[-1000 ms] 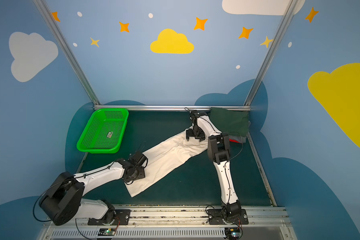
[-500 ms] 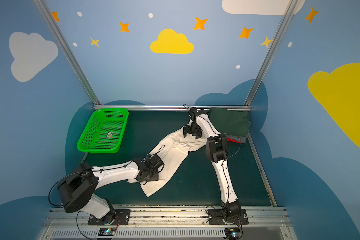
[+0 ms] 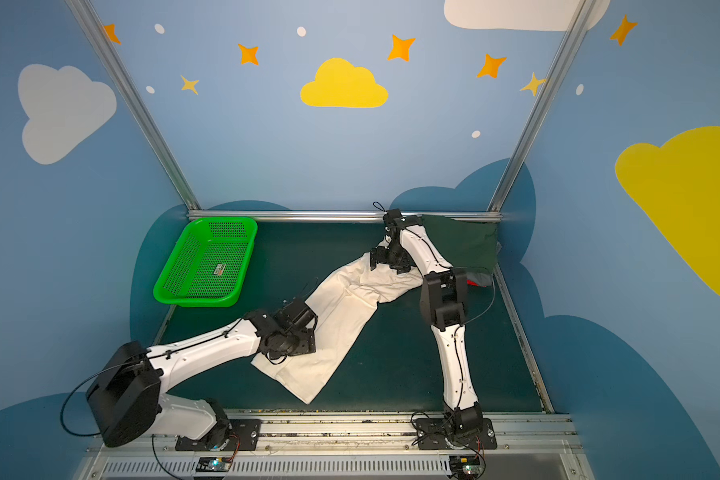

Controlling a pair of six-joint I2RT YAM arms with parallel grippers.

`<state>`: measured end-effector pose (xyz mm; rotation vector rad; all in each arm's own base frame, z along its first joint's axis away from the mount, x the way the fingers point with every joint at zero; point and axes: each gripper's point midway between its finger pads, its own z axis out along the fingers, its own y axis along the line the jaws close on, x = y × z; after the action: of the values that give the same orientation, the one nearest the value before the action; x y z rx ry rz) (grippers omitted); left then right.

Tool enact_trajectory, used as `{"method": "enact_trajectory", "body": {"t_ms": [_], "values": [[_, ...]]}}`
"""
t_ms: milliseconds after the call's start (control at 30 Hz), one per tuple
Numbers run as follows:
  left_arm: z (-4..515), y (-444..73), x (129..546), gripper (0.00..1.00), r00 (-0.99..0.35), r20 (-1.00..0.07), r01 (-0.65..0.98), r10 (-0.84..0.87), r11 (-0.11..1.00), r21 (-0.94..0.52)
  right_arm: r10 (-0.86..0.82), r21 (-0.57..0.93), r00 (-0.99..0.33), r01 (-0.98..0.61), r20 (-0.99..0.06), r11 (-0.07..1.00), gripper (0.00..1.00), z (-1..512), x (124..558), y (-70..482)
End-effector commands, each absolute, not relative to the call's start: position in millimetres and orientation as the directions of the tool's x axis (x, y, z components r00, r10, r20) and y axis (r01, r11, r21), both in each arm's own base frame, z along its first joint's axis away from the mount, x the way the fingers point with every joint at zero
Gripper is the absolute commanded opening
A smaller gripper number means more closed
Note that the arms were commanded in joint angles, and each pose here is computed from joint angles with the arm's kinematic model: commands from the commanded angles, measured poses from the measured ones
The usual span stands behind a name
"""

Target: Fold and stack the t-shirts

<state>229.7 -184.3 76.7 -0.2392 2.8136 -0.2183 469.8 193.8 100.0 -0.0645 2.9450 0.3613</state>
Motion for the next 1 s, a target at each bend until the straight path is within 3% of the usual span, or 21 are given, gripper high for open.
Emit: {"method": "enact_trajectory", "body": {"t_ms": [0,167,300,467,967], "values": [[103.2,-181.7,249.4,0.92,-0.92,-0.359,-0.09,-0.155,0.978,-0.19,0.043,0.239,-0.956,-0.029,-0.291,0.971,0.94,140.4,474.4,181.3],[127.2,-191.0,283.5,1.0,-0.893,-0.426,-0.054,-0.145,0.974,-0.218,0.094,0.202,-0.95,0.034,-0.297,0.979,0.94,145.3,457.1,158.2],[135.5,-204.2,311.8,1.0,-0.878,-0.458,-0.029,-0.137,0.972,-0.234,0.125,0.214,-0.948,0.063,-0.293,0.975,0.94,141.4,436.6,145.5],[135.9,-224.0,349.8,1.0,-0.878,-0.454,-0.014,-0.148,0.959,-0.284,0.152,0.193,-0.954,0.104,-0.257,0.976,0.94,128.5,400.9,122.8],[98.3,-236.1,433.2,1.0,-0.914,-0.394,-0.016,-0.097,0.979,-0.203,0.236,0.237,-0.95,0.186,-0.203,0.954,0.94,94.7,309.5,95.1]]}}
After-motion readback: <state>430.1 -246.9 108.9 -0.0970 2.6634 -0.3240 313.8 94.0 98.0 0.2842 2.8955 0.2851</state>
